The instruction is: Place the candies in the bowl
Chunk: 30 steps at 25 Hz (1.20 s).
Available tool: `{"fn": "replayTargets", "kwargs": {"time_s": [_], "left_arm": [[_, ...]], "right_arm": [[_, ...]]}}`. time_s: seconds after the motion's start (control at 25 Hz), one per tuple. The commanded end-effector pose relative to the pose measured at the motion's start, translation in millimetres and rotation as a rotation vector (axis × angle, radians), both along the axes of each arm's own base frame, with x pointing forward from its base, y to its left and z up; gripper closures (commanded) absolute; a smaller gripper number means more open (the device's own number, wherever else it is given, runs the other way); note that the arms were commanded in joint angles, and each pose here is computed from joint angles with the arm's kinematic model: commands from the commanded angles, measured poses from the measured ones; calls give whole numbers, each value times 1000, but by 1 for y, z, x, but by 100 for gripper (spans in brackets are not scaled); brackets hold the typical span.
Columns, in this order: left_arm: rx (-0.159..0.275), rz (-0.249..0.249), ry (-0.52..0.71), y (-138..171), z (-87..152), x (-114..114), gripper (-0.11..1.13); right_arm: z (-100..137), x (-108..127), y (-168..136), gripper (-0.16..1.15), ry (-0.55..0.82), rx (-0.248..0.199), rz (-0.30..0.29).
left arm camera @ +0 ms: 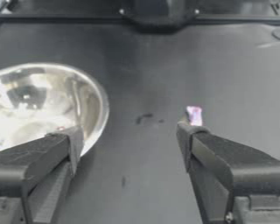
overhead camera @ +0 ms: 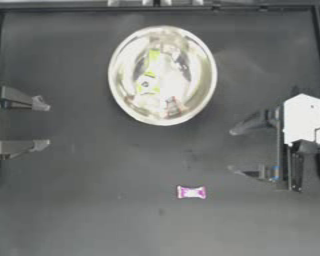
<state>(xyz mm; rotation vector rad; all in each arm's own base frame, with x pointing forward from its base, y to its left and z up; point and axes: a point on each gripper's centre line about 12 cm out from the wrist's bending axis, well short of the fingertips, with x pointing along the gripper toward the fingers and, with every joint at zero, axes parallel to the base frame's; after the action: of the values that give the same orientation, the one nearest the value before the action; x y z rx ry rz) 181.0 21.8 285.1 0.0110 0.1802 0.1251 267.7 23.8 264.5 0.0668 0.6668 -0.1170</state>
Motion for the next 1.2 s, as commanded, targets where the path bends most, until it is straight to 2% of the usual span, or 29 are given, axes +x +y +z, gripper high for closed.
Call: {"fn": "replayTargets", "kwargs": {"time_s": [0.04, 0.4, 0.76, 1.2], "left_arm": [[0, -2, -12, 0, 6, 2, 6], [-5, -1, -7, 0, 5, 3, 6], [-7, -1, -4, 0, 4, 4, 6], [-9, -1, -1, 0, 3, 4, 6]], "right_arm": [[5, 14, 6, 0, 27, 0, 7], [-10, 49, 21, 0, 194, -7, 85], [-48, 79, 24, 0, 339, -19, 79], [-92, 101, 35, 1, 455, 1, 80]]}}
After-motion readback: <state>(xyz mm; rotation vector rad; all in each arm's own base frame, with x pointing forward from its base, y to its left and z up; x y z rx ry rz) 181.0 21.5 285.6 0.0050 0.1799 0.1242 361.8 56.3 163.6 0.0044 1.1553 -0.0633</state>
